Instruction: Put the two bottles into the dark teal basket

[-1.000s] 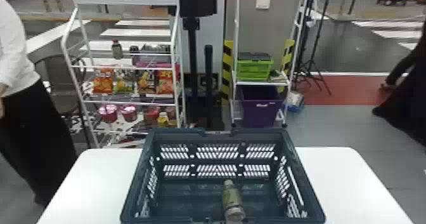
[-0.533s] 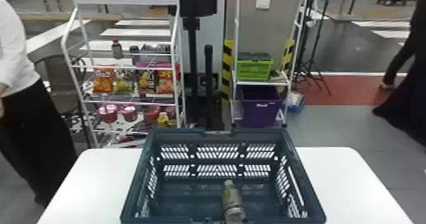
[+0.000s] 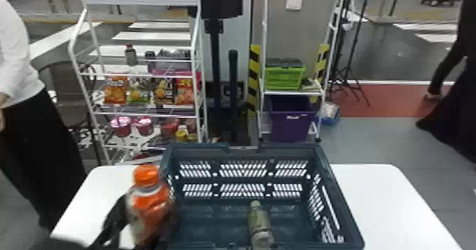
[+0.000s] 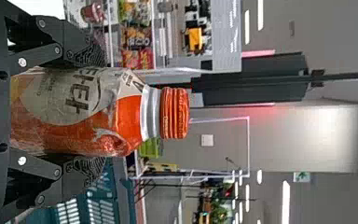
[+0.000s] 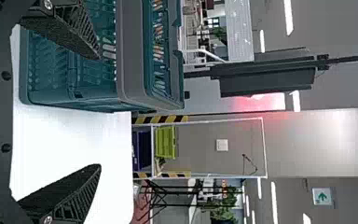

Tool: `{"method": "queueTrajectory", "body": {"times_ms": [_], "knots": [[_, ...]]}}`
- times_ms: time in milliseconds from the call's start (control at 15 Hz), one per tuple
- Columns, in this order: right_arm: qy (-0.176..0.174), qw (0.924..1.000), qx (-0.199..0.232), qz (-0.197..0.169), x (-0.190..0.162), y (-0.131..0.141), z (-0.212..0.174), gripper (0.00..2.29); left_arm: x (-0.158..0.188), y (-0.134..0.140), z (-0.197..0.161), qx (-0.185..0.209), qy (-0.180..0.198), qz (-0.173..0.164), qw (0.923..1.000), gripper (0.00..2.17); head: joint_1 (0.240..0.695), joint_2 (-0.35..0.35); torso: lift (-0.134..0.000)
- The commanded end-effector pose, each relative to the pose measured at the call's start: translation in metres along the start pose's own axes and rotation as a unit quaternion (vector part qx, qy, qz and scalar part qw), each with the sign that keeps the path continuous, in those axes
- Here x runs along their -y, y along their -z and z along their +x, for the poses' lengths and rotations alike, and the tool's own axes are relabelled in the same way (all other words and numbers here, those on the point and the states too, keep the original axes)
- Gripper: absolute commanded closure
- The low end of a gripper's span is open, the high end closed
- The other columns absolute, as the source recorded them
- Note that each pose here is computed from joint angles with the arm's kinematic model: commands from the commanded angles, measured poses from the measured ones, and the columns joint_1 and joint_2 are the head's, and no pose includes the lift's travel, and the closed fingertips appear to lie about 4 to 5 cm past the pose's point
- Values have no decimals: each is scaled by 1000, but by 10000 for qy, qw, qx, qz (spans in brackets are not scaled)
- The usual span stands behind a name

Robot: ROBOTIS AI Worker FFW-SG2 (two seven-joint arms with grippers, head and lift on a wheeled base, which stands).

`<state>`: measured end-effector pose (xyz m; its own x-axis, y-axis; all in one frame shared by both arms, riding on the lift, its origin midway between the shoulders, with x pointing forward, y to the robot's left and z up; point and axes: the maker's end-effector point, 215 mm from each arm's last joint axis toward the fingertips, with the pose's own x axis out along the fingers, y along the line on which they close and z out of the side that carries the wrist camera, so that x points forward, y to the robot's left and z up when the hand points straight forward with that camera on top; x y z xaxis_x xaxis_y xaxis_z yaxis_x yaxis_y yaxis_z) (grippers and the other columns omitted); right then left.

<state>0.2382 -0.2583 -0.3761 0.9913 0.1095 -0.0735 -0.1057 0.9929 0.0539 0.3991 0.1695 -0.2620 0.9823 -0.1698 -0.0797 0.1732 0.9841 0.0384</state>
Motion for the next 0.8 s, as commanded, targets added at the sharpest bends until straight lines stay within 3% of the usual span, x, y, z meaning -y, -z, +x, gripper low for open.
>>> {"method": "queueTrajectory", "body": {"times_ms": [0, 67, 133, 200, 267, 333, 533, 667, 733], "knots": [[47, 10000, -88, -4, 5, 8, -5, 63, 39, -15, 35, -104, 420, -37, 9991, 2148, 499, 0, 0], [58, 9998, -171, -6, 7, 14, -5, 63, 51, -2, 55, -396, 656, -26, 9971, 2148, 499, 0, 0], [74, 9995, -296, 7, 11, 22, -3, 66, 75, 0, 74, -652, 1018, 231, 9924, 2148, 499, 0, 0], [87, 9992, -391, 14, 15, 28, -2, 66, 98, 18, 93, -1056, 1275, 422, 9853, 2148, 499, 0, 0], [63, 9991, -413, 18, 14, 31, -3, 66, 113, 22, 107, -1153, 1507, 491, 9806, 2148, 499, 0, 0], [99, 9989, -444, 65, 17, 36, -6, 66, 128, 39, 122, -1504, 1731, 536, 9719, 2145, 499, 0, 0], [137, 9986, -502, 74, 25, 46, -13, 70, 161, 107, 148, -2829, 2305, 648, 9288, 2148, 499, 0, 0], [147, 9984, -544, 83, 34, 53, -16, 70, 164, 139, 159, -3530, 2386, 735, 9017, 2148, 499, 0, 0], [151, 9983, -563, 81, 36, 55, -17, 70, 154, 152, 166, -3745, 2354, 817, 8931, 2145, 499, 0, 0]]}}
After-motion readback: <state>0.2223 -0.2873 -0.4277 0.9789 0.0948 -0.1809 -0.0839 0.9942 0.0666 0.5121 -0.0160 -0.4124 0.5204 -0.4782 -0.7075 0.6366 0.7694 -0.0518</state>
